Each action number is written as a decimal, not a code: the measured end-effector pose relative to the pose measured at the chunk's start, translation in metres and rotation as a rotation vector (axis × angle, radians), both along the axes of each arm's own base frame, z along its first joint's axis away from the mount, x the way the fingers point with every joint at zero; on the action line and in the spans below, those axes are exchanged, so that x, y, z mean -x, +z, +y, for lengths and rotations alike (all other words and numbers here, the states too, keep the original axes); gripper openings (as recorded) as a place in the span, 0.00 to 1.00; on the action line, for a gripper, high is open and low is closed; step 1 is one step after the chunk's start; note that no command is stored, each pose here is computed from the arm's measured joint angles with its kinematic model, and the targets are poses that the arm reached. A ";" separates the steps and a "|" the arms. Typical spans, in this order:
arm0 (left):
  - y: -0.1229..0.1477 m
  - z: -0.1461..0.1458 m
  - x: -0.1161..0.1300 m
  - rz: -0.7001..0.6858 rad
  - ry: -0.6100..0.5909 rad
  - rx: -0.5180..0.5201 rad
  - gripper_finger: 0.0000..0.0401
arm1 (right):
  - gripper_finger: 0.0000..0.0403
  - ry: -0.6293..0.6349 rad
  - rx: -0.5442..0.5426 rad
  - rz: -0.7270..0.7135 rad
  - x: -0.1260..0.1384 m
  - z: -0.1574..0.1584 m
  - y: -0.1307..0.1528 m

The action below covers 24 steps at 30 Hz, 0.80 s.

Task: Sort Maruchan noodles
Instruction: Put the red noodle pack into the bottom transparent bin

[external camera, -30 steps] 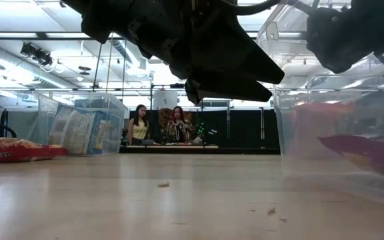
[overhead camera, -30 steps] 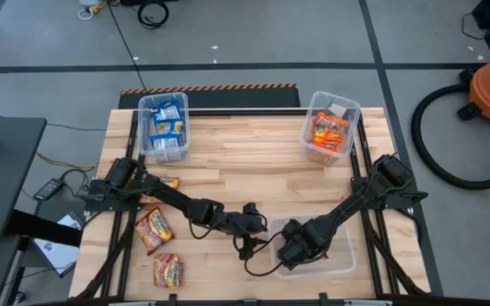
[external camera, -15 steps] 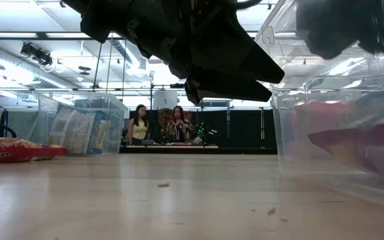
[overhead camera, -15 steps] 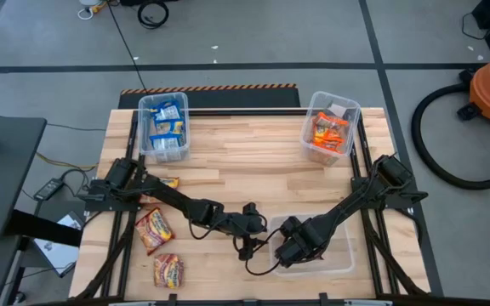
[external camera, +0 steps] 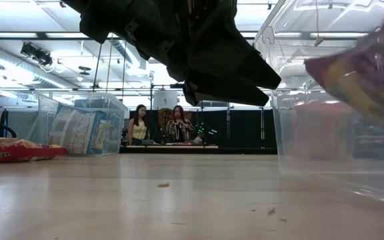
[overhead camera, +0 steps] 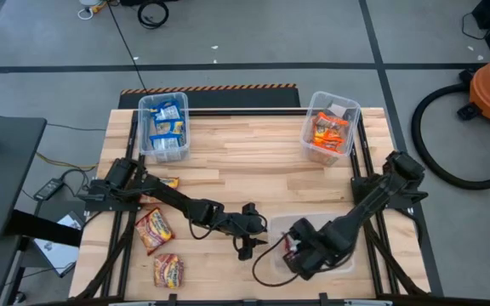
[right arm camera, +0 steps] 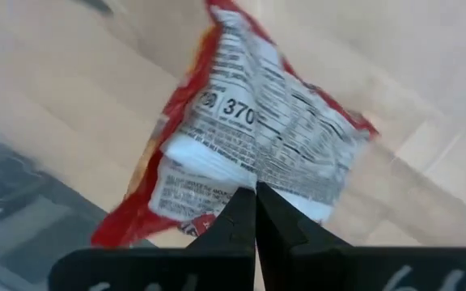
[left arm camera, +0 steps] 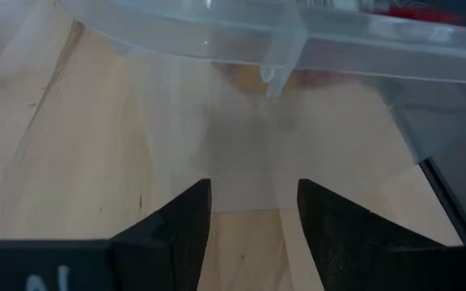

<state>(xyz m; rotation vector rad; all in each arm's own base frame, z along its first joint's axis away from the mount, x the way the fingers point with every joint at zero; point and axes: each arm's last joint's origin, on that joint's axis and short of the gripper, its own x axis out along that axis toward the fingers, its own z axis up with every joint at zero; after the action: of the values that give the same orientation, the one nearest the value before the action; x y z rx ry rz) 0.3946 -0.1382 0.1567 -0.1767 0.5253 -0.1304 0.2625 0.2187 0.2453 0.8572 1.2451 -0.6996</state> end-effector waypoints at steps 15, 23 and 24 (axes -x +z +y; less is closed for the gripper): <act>0.001 0.001 -0.001 -0.008 0.001 0.002 0.48 | 0.00 -0.172 0.215 -0.420 0.050 0.011 -0.008; 0.003 0.000 -0.002 -0.022 0.004 0.045 0.48 | 0.00 -0.201 0.045 -0.696 0.051 0.008 -0.035; 0.003 0.000 -0.002 -0.022 0.007 0.050 0.48 | 0.00 -0.187 0.043 -0.724 0.049 0.007 -0.037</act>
<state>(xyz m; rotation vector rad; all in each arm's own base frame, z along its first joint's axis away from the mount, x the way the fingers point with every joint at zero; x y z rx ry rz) 0.3963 -0.1381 0.1594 -0.2258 0.5001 -0.1383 0.2130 0.2256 0.2083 1.0731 0.5052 -0.4885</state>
